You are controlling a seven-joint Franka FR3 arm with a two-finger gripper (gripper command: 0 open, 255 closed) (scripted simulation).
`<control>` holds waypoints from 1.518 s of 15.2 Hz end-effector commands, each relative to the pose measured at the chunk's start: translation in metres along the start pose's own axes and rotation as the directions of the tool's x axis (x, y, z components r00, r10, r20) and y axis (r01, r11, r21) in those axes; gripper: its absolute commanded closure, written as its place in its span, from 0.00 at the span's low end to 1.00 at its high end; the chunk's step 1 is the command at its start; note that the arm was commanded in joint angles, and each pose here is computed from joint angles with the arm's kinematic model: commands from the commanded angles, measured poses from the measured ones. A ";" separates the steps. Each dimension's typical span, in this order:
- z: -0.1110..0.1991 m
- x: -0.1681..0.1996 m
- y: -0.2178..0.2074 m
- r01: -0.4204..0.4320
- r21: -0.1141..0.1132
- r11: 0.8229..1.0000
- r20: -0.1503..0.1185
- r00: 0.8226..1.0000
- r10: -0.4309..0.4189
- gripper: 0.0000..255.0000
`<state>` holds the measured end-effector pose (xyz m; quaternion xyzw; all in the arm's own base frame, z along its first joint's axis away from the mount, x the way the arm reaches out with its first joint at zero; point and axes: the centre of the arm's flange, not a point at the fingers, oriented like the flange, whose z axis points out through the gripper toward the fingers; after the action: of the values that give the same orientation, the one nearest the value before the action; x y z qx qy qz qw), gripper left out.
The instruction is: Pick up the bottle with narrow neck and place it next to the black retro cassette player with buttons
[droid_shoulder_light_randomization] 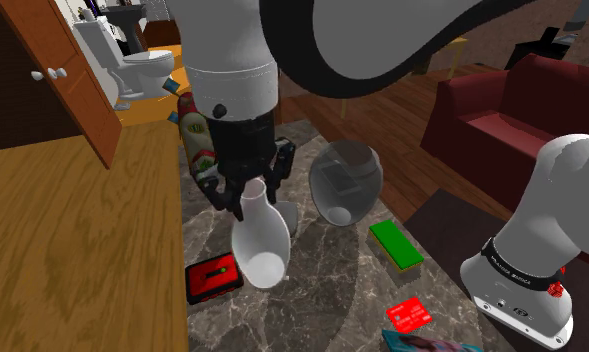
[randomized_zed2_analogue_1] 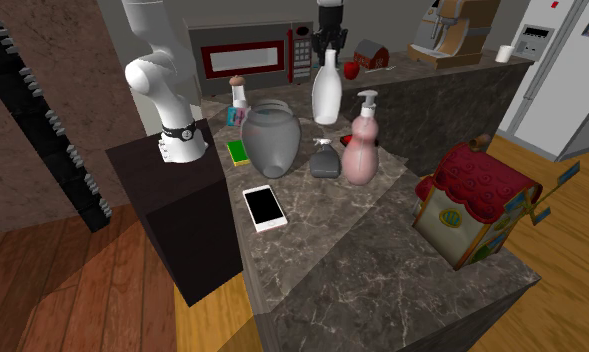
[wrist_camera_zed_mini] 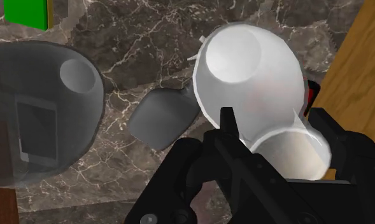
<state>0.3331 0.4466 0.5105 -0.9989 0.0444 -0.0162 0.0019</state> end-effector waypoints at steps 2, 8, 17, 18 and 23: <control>-0.003 -0.031 -0.031 -0.002 0.000 1.000 0.000 1.000 0.002 1.00; -0.005 -0.087 -0.087 -0.002 0.000 1.000 0.000 1.000 0.002 1.00; 0.037 -0.100 -0.100 -0.002 0.000 1.000 0.000 1.000 0.002 1.00; 0.043 -0.101 -0.100 -0.002 0.000 1.000 0.000 1.000 0.002 1.00; 0.069 -0.101 -0.100 -0.002 0.000 1.000 0.000 1.000 0.002 1.00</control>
<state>0.2428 0.5564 0.4437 -0.9988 0.0453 -0.0163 0.0017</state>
